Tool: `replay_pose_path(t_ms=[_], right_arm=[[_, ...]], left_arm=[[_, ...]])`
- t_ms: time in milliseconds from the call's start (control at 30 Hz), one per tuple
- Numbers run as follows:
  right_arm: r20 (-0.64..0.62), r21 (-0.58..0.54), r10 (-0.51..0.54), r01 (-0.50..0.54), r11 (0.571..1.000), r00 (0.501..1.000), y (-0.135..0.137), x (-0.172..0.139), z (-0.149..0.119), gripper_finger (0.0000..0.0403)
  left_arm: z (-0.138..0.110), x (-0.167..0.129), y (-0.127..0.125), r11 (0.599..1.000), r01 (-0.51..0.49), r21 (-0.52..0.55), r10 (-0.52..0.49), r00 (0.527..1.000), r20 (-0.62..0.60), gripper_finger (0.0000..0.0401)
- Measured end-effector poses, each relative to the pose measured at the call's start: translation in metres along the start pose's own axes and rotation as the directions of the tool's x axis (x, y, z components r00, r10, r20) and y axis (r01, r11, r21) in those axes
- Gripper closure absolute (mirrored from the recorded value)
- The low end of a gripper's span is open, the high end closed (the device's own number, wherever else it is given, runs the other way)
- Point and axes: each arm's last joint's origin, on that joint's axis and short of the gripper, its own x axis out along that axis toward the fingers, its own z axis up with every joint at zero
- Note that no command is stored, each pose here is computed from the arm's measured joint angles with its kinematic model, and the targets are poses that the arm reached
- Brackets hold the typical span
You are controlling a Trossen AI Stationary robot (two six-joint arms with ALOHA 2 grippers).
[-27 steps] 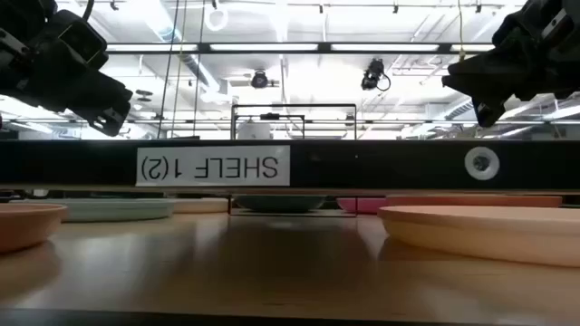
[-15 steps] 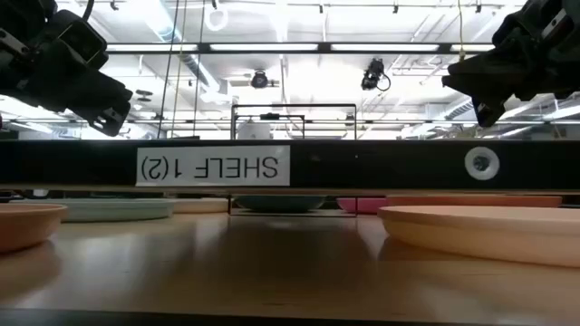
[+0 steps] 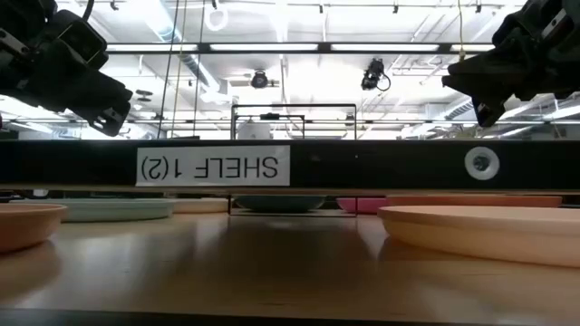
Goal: Place and stack plates onto a shelf
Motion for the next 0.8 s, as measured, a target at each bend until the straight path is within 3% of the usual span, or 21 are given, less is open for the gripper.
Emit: replay_pose_path(t_ms=[633,800], right_arm=[[0.000,0.000,0.000,0.000,1.000,1.000,0.000,0.000,0.000,0.0309],[0.000,0.000,0.000,0.000,1.000,1.000,0.000,0.000,0.000,0.0309]], left_arm=[[0.000,0.000,0.000,1.000,0.001,0.000,-0.001,1.000,0.003,0.0344],[0.013,-0.001,-0.002,1.000,-0.006,0.030,0.001,0.990,0.144,0.0344]])
